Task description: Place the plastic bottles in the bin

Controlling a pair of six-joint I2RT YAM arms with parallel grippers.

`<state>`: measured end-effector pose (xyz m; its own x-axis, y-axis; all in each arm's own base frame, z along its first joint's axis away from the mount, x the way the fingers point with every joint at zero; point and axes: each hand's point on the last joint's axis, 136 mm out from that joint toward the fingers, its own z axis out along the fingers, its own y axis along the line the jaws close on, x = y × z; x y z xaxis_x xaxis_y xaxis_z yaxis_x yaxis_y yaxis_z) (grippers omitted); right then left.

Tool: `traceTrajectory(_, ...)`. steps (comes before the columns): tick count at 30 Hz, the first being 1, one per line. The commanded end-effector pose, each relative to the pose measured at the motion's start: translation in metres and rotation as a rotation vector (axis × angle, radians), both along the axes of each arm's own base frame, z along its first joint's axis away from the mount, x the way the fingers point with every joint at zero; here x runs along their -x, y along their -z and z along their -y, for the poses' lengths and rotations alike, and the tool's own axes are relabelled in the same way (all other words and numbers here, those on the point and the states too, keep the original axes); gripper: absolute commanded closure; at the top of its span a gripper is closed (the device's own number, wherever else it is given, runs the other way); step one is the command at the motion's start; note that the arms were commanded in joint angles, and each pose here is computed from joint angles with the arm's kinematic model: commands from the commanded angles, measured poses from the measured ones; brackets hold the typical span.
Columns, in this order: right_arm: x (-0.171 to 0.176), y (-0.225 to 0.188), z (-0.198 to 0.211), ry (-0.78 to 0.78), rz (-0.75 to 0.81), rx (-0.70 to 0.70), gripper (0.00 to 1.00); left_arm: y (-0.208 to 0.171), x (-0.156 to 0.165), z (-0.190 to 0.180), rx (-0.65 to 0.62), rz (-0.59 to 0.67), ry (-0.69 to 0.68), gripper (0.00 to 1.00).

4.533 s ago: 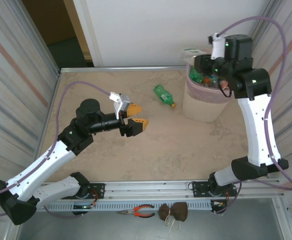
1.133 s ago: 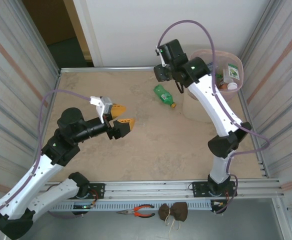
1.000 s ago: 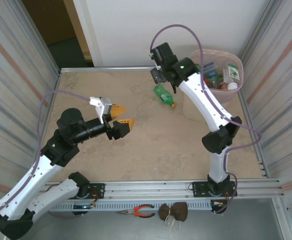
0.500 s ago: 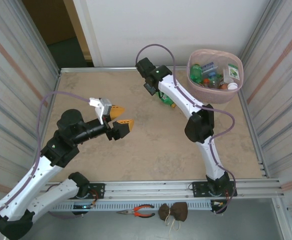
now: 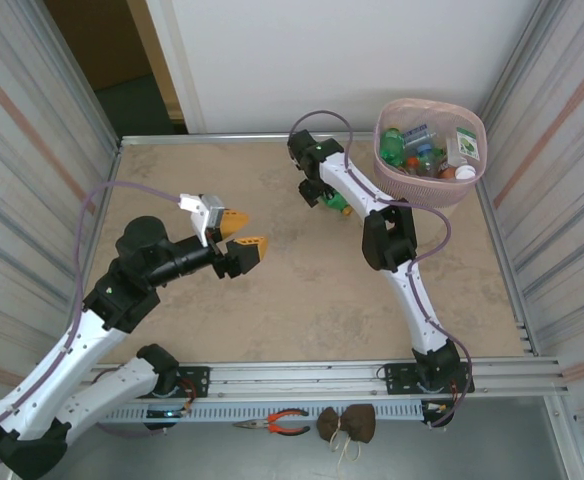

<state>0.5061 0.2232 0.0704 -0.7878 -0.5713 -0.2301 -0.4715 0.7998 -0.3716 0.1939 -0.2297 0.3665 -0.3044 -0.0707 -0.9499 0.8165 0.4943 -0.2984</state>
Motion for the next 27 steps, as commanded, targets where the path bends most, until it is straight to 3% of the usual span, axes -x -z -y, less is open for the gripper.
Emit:
traceTrajectory(1,0.002,0.008,-0.002,0.031,-0.041,-0.059,0.22,-0.003,-0.002,-0.001,0.013,0.005,-0.007,0.19)
traceTrajectory(18,-0.004,0.028,-0.004,0.052,-0.088,-0.158,0.3,0.001,-0.005,-0.002,0.009,-0.011,-0.007,0.19)
traceTrajectory(27,-0.003,0.018,-0.005,0.071,-0.081,-0.187,0.43,0.0,-0.004,-0.004,0.014,-0.011,-0.013,0.19)
